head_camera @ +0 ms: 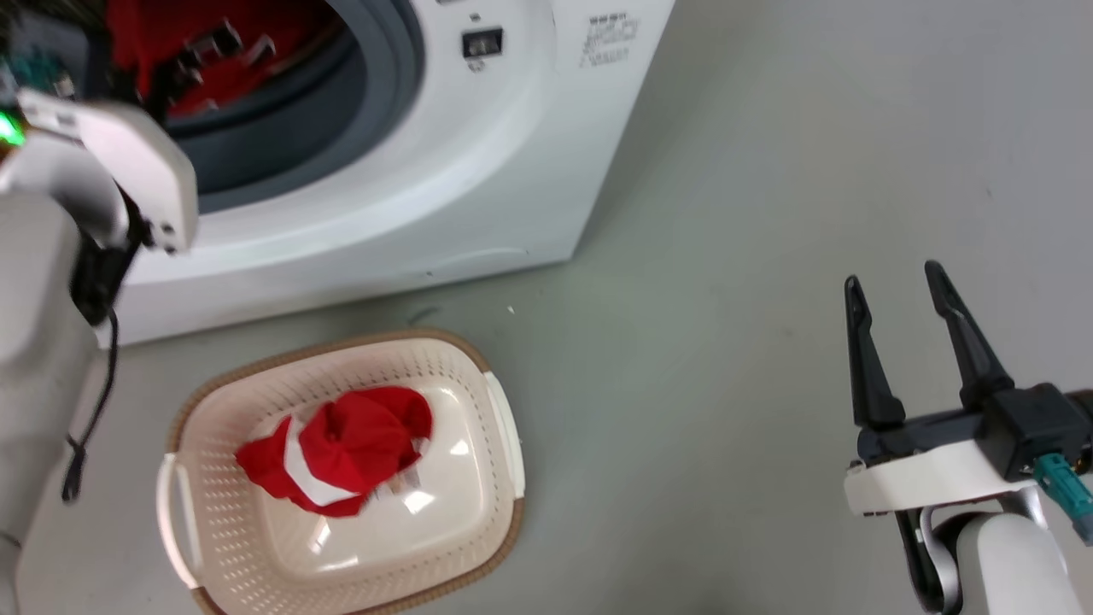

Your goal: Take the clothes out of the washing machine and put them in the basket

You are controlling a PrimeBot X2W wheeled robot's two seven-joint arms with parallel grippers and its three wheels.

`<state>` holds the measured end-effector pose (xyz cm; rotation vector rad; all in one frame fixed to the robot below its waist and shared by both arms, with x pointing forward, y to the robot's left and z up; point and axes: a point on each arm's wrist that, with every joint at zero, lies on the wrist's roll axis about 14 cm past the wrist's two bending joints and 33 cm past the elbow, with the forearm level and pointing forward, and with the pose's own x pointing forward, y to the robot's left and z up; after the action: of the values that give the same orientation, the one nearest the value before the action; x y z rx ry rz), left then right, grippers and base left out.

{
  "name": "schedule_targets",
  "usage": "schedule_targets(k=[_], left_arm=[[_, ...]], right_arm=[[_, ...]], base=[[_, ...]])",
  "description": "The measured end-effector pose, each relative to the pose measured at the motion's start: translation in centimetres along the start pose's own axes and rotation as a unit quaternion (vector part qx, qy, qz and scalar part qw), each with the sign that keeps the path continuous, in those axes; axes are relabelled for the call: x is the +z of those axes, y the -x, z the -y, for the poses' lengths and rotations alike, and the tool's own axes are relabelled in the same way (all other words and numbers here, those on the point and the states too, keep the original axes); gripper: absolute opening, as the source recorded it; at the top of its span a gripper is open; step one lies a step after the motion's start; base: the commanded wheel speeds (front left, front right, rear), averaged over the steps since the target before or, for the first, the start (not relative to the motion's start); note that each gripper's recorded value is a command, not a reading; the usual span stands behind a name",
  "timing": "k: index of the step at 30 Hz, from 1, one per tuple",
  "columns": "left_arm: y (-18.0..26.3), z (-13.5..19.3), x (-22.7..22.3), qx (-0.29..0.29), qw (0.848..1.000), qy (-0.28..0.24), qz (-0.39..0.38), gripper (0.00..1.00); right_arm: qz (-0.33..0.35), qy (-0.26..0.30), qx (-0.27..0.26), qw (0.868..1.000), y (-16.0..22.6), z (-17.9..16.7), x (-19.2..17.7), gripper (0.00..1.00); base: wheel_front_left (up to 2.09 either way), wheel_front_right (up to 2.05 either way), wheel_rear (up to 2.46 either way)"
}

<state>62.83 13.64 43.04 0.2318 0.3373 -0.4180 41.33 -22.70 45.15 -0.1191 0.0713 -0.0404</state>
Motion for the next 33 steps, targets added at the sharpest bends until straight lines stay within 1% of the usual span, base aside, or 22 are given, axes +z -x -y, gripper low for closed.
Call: schedule_targets(k=[7, 12, 15, 19, 22, 25, 27, 33], left_arm=[[6.6, 0.6, 2.1, 0.025, 0.997, -0.002, 0.079, 0.00], [11.2, 1.0, 6.0, 0.052, 0.984, -0.007, 0.170, 0.00], [13.9, 1.4, 7.2, 0.065, 0.978, -0.012, 0.200, 0.00], [17.8, 1.7, 9.5, 0.082, 0.965, -0.018, 0.248, 0.00], [20.2, 2.6, 10.3, 0.084, 0.959, -0.018, 0.270, 0.00], [21.9, 3.7, 9.9, 0.081, 0.961, -0.016, 0.265, 0.00], [22.5, 4.7, 8.8, 0.071, 0.966, -0.012, 0.248, 0.00], [22.2, 7.1, 3.2, 0.040, 0.986, 0.012, 0.162, 0.00]], right_arm=[[0.033, -0.007, 0.011, 0.999, 1.7, -0.8, 2.6, 1.00], [0.055, -0.008, 0.018, 0.998, 2.4, -1.3, 4.1, 1.00], [0.066, -0.010, 0.023, 0.998, 2.8, -1.6, 4.8, 1.00], [0.084, -0.012, 0.033, 0.996, 3.1, -2.3, 6.1, 1.00], [0.092, -0.014, 0.038, 0.995, 3.4, -2.6, 6.6, 1.00], [0.097, -0.015, 0.045, 0.994, 3.5, -3.1, 6.9, 1.00], [0.098, -0.015, 0.049, 0.994, 3.6, -3.3, 7.0, 1.00], [0.093, -0.024, 0.052, 0.994, 3.3, -3.6, 6.6, 1.00]], base=[[0.00, 0.00, 0.00], [0.00, 0.00, 0.00], [0.00, 0.00, 0.00], [0.00, 0.00, 0.00], [0.00, 0.00, 0.00], [0.00, 0.00, 0.00], [0.00, 0.00, 0.00], [0.00, 0.00, 0.00]])
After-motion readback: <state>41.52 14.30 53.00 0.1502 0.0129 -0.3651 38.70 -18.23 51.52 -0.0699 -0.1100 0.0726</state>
